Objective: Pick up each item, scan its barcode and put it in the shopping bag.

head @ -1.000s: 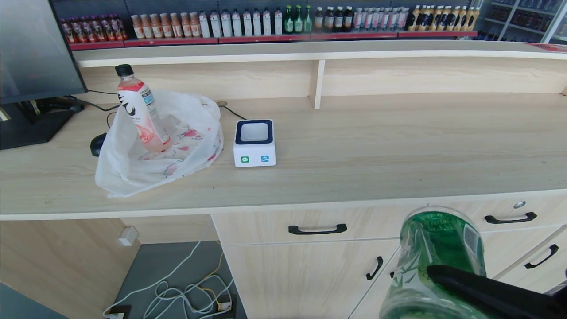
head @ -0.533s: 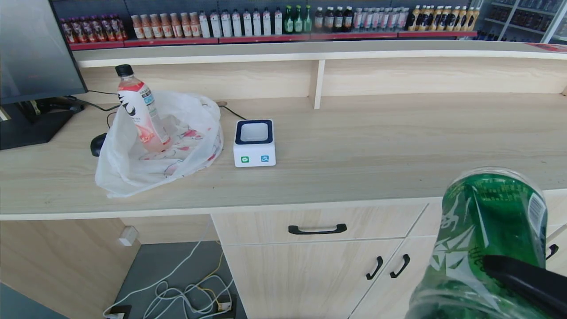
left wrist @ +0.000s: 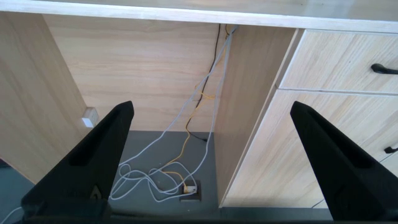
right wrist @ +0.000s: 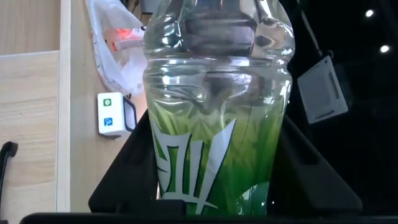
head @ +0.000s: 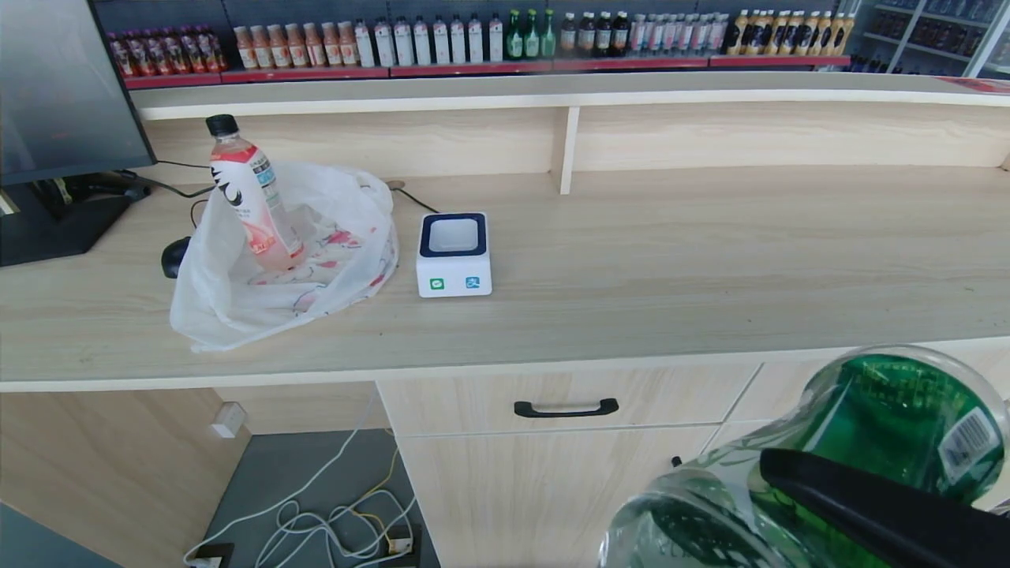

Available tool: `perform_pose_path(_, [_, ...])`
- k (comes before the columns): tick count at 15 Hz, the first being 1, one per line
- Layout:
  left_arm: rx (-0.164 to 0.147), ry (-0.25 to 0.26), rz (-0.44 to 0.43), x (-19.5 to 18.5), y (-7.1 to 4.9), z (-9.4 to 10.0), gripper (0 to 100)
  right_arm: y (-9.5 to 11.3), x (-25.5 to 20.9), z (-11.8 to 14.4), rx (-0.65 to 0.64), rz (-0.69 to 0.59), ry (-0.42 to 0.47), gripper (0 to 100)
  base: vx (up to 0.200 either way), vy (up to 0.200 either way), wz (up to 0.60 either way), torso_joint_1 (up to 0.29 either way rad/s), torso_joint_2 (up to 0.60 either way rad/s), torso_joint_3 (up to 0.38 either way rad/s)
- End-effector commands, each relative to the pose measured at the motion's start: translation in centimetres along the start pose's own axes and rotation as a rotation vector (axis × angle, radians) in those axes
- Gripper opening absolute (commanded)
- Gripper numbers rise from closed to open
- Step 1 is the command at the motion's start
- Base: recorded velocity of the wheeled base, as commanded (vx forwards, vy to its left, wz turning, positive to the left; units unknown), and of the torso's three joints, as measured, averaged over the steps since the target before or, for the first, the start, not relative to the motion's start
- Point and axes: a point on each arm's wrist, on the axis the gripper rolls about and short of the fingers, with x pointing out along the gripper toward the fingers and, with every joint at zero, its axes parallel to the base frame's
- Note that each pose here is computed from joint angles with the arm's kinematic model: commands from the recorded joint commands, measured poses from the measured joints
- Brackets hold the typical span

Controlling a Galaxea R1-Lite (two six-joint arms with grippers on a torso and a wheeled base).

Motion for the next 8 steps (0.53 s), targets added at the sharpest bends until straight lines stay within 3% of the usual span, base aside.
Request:
perform_pose_path(1, [0.000,-0.001,0.002,0.0,0.0,0.0,100,1.2,2.0,0.7,0.000,0.008,-0.008,0,0.000,0.000,0.00,0.000,0.00,0.000])
perform_pose_path(8, [0.000,-0.002,0.000,0.0,0.0,0.0,100,1.5,4.7,1.1,0.029,-0.033,-0.001,0,0.000,0.000,0.00,0.000,0.00,0.000])
